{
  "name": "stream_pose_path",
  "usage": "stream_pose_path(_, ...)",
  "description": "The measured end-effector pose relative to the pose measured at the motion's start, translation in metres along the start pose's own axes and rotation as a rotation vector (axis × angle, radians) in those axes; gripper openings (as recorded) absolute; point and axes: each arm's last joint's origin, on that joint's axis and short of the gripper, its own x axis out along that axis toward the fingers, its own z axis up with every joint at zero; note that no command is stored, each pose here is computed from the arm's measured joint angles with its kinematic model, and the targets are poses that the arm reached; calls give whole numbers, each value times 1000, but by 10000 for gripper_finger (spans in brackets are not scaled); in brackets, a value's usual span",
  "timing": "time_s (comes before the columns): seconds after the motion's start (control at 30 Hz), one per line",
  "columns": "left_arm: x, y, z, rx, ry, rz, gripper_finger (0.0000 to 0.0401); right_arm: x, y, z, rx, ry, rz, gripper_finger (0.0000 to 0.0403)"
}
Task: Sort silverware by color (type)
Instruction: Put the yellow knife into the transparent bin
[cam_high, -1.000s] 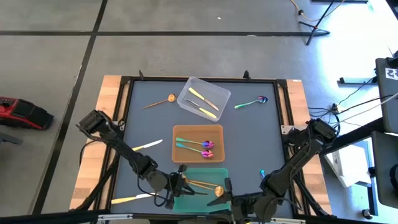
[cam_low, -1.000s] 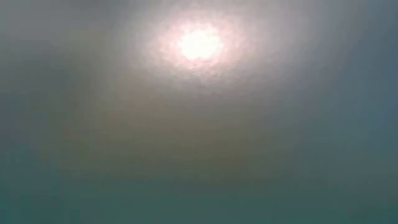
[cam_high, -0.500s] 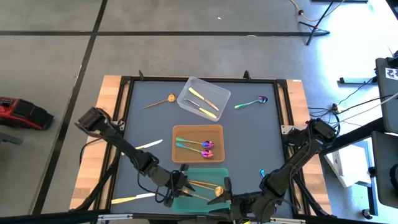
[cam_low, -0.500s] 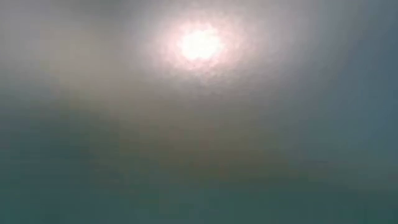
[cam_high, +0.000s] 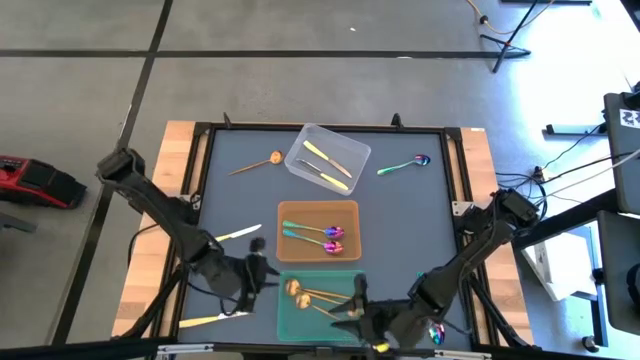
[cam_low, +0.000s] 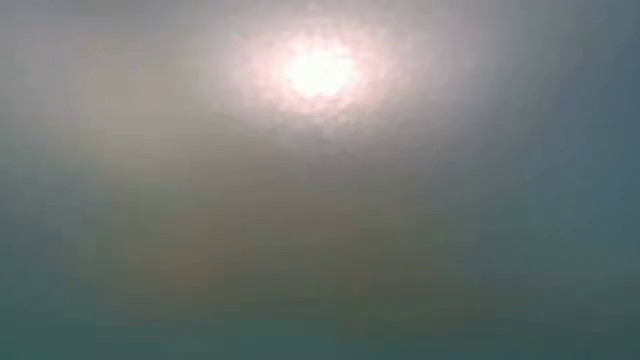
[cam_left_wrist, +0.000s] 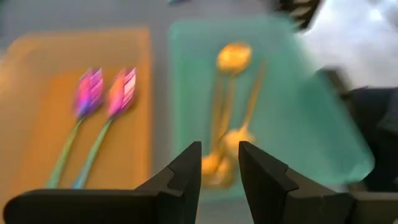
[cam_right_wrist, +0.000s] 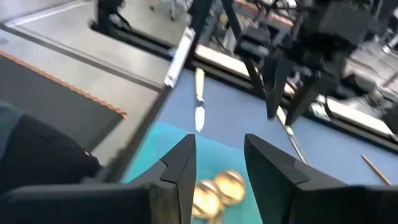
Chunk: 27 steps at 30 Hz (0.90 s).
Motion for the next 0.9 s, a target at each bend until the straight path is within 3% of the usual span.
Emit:
stream_pose_path(0.37,-38,31,-47,-214,385,366,101,25,-52,-36,-19,315,-121,127)
stream_pose_path(0.57,-35,42,-73,-346,573,404,103,34,-85,-55,-28,479,-176,127)
stream_pose_path(0.8,-24,79,-108,-528,889,486,145,36,-113,-73,-35,640,-174,127)
stream_pose_path(0.9,-21,90,-115,-565,949,509,155,37,-122,-77,-35,676,-187,127)
